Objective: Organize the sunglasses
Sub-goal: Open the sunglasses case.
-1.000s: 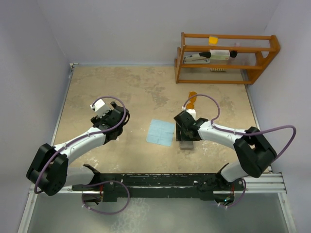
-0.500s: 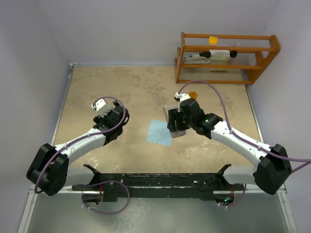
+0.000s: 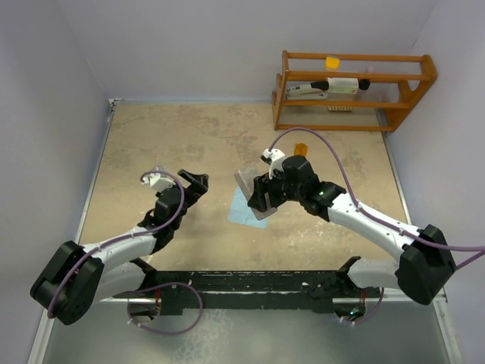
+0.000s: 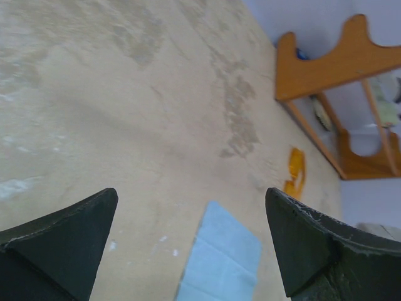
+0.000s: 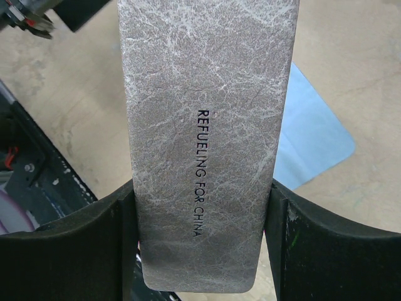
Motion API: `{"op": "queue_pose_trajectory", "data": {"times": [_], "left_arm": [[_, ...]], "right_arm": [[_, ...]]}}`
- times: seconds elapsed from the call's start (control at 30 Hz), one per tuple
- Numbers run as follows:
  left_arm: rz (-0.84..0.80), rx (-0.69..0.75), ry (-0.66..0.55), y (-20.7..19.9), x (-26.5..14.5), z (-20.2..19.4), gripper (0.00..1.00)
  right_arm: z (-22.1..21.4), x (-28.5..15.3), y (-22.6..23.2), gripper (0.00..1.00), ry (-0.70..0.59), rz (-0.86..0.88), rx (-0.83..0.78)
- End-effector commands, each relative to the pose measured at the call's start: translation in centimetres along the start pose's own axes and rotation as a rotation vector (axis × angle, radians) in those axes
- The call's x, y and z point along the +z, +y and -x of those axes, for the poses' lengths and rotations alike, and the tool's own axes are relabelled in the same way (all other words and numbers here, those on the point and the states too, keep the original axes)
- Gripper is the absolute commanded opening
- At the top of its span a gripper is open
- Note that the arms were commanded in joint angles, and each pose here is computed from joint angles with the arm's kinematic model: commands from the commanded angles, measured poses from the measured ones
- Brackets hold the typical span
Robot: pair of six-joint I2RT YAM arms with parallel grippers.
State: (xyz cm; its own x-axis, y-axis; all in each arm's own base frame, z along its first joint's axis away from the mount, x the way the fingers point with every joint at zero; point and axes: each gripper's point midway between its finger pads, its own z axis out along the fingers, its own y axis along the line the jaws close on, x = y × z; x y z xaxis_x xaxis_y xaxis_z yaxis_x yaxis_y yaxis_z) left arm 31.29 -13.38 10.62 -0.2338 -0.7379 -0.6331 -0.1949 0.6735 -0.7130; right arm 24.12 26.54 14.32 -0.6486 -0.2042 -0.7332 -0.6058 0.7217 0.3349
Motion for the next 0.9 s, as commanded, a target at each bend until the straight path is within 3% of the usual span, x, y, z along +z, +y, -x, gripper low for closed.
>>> {"op": "queue_pose_trajectory", "data": {"times": [0.0,0.1,0.23,0.5,0.67,0.87], "left_arm": [[-0.388,-0.103,0.007,-8.6,-1.8,1.7,0.99],[-0.511,-0.108,0.031,-10.8,-2.8,1.6,0.99],[-0.510,-0.131,0.027,-11.7,-2.6,2.2,0.99],[-0.764,0.072,0.061,-16.5,-5.0,2.7,0.99],[-0.860,0.000,0.031,-16.5,-5.4,4.6,0.98],[-0.846,0.014,0.045,-16.1,-4.1,4.6,0.96]], "right_arm": [[4.1,-0.9,3.4,0.00,-0.148,0.159,-0.066],[5.5,-1.1,4.5,0.00,-0.186,0.213,-0.070],[7.7,-1.3,5.7,0.00,-0.213,0.254,-0.080],[11.2,-1.3,7.9,0.00,-0.241,0.348,-0.093],[12.5,-1.4,8.1,0.00,-0.252,0.356,-0.105],[13.4,-2.2,6.6,0.00,-0.271,0.323,-0.108]]}}
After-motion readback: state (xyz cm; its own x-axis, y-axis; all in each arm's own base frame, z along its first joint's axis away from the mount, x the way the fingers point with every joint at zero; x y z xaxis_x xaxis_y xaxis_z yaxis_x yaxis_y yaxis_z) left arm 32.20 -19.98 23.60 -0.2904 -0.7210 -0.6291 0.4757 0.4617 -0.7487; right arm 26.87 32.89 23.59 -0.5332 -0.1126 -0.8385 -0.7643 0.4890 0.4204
